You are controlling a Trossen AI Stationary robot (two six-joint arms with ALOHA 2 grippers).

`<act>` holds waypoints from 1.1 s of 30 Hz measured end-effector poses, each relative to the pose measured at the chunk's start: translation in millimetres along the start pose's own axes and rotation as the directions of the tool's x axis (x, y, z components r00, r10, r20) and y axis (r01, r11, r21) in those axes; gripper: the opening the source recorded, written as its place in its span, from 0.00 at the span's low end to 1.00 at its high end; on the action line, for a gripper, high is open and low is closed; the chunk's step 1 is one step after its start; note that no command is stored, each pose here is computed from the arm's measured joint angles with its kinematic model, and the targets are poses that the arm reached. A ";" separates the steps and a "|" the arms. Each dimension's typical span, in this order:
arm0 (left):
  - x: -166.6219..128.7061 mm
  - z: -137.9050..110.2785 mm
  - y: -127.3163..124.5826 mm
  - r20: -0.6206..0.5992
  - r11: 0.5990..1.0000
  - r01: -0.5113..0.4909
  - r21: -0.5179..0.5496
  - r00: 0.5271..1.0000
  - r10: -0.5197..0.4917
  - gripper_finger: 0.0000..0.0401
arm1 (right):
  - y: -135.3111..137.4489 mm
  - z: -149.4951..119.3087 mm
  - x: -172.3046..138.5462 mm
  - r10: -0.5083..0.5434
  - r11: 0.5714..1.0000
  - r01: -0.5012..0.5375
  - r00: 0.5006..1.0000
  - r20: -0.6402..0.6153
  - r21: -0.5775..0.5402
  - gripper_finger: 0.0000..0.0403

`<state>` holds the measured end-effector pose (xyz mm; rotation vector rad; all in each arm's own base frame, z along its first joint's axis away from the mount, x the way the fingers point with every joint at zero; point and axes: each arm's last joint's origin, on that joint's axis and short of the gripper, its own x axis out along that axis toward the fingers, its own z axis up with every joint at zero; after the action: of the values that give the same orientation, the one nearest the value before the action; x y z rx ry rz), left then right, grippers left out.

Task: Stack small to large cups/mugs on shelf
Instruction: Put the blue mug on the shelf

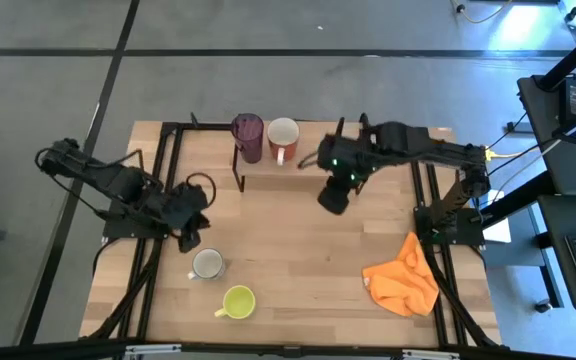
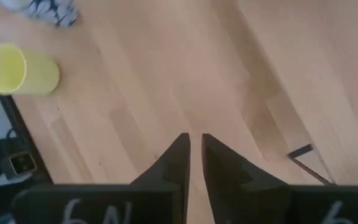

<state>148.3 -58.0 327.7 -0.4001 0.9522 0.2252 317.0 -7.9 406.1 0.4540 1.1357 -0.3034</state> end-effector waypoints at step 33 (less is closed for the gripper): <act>70.7 -52.4 -23.1 -0.368 0.974 -0.100 -0.201 0.930 0.020 0.25 | 36.6 -30.2 -1.5 -0.139 0.990 0.138 0.990 0.032 0.024 0.35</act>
<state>157.4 -100.4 247.8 -0.6285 1.3128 0.3200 309.0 38.9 404.1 0.3883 1.1341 -0.4435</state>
